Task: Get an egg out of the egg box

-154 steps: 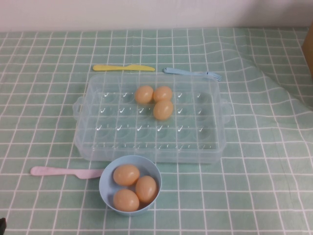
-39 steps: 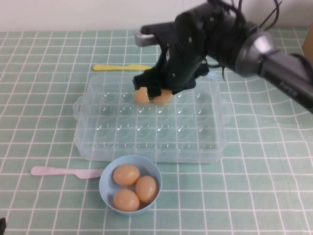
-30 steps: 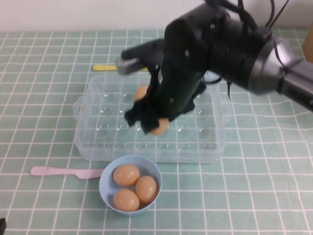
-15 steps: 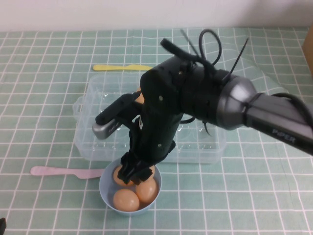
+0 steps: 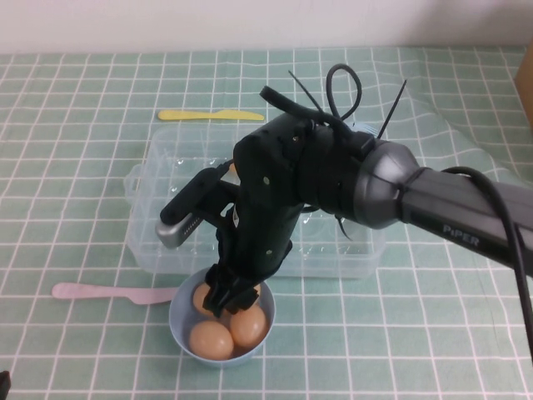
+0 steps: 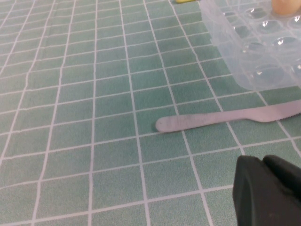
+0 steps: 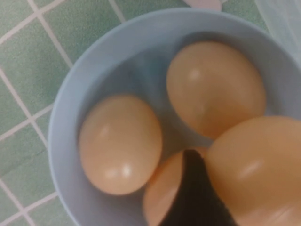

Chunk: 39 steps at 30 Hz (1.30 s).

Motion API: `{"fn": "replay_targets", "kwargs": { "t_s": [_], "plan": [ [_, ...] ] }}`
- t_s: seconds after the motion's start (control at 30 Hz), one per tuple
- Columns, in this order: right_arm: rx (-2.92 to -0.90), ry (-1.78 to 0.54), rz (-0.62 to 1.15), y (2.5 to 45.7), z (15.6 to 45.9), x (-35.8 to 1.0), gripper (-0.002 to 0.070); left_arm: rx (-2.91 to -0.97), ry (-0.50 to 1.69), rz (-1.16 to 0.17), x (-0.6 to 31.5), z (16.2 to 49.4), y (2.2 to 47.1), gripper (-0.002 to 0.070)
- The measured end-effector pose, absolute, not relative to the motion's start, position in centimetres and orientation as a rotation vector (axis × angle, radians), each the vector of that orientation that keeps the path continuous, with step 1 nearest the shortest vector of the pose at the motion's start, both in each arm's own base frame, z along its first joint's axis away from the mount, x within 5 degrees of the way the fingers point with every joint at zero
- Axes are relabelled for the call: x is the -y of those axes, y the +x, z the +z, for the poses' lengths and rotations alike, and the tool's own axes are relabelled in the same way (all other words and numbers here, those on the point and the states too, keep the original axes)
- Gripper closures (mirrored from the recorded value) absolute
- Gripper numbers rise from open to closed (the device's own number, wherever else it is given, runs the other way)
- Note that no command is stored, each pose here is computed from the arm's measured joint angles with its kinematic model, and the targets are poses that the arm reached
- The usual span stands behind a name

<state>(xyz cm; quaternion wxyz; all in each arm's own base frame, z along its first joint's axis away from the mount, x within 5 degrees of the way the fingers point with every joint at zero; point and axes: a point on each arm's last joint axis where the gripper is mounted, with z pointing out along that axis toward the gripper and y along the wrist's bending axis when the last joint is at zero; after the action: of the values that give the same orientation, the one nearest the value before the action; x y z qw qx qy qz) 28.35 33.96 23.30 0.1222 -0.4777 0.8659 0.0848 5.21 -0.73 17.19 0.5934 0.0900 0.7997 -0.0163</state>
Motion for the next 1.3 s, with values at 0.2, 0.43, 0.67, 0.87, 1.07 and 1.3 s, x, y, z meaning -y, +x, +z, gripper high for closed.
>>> {"fn": "replay_targets", "kwargs": {
  "t_s": [0.2, 0.43, 0.67, 0.87, 1.07, 1.3],
  "plan": [
    [-2.529, -1.404, 0.222, 28.5, 22.8, -34.0, 0.0225, -1.859, 0.209, -0.038, 0.7, 17.2, 5.2, 0.0679],
    [-2.536, -1.411, 0.213, 28.5, 22.8, -33.9, 0.0152, -1.859, 0.209, -0.038, 0.7, 17.2, 5.2, 0.0679],
    [-2.542, -1.391, 0.211, 27.9, 25.1, -33.1, 0.0145, -1.859, 0.209, -0.038, 0.7, 17.2, 5.2, 0.068],
    [-2.605, -1.27, 0.182, 26.8, 28.3, -31.7, 0.0146, -1.859, 0.209, -0.038, 0.7, 17.2, 5.2, 0.0679],
    [-2.587, -1.181, 0.219, 24.8, 31.5, -30.8, 0.0232, -1.859, 0.209, -0.038, 0.7, 17.2, 5.2, 0.0679],
    [-2.633, -1.194, 0.209, 21.4, 31.9, -27.4, 0.0472, -1.859, 0.209, -0.038, 0.7, 17.2, 5.2, 0.0679]
  ]
}}
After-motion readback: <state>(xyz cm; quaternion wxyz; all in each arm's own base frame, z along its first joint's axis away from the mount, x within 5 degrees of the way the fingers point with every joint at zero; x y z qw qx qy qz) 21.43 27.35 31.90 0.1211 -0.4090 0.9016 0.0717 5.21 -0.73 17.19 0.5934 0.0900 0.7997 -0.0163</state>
